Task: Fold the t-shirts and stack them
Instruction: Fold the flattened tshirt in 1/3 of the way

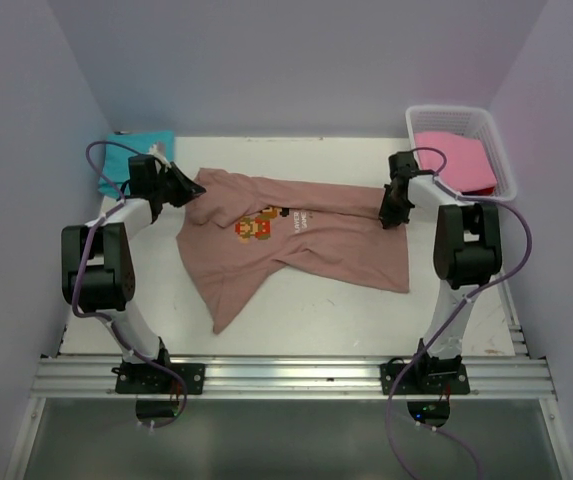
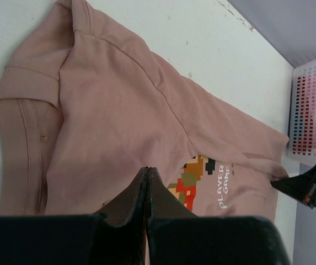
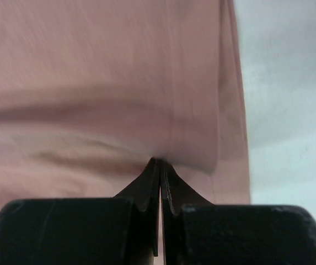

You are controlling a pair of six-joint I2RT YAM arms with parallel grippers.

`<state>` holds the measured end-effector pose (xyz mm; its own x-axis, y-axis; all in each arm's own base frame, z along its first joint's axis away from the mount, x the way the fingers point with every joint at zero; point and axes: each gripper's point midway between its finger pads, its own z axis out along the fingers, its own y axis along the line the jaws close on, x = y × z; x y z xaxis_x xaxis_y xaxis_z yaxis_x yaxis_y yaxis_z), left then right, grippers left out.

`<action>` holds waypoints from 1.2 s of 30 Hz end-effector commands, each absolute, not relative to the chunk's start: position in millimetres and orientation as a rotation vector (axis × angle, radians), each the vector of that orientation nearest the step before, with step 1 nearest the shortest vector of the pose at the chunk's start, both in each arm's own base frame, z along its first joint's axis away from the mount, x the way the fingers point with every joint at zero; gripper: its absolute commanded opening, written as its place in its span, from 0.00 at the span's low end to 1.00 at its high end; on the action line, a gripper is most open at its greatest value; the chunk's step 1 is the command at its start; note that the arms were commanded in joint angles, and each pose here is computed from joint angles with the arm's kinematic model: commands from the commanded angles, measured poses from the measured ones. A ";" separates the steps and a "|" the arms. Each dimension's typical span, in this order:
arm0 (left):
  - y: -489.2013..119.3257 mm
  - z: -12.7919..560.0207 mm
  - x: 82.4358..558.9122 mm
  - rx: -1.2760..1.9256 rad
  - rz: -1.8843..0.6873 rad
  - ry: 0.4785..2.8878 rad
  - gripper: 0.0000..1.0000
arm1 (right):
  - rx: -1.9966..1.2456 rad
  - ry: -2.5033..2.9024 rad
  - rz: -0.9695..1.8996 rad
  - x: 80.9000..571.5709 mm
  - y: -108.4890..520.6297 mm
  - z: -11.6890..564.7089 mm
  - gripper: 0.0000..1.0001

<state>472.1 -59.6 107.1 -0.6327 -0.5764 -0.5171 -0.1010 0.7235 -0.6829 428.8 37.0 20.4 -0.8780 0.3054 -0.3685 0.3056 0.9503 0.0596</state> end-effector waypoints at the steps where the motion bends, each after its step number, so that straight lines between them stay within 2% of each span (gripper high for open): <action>1: -56.2 132.7 474.4 -0.450 -0.793 2.099 0.00 | 0.457 2.671 -0.025 407.6 29.0 54.5 0.00; 8: -58.1 134.2 473.8 -0.448 -0.804 2.096 0.00 | 0.450 2.596 -0.032 402.4 24.2 89.9 0.00; 12: -57.7 131.8 472.3 -0.452 -0.805 2.101 0.00 | 0.446 2.592 -0.045 423.0 24.2 89.8 0.00; 17: -58.0 132.0 472.4 -0.446 -0.801 2.103 0.00 | 0.443 2.656 -0.045 453.0 29.6 60.9 0.00; 25: -58.4 130.8 472.3 -0.452 -0.805 2.106 0.00 | 0.428 2.636 0.000 488.0 37.3 50.8 0.00; 36: -57.3 129.2 471.5 -0.451 -0.799 2.111 0.00 | 0.433 2.665 -0.034 440.9 30.3 49.3 0.00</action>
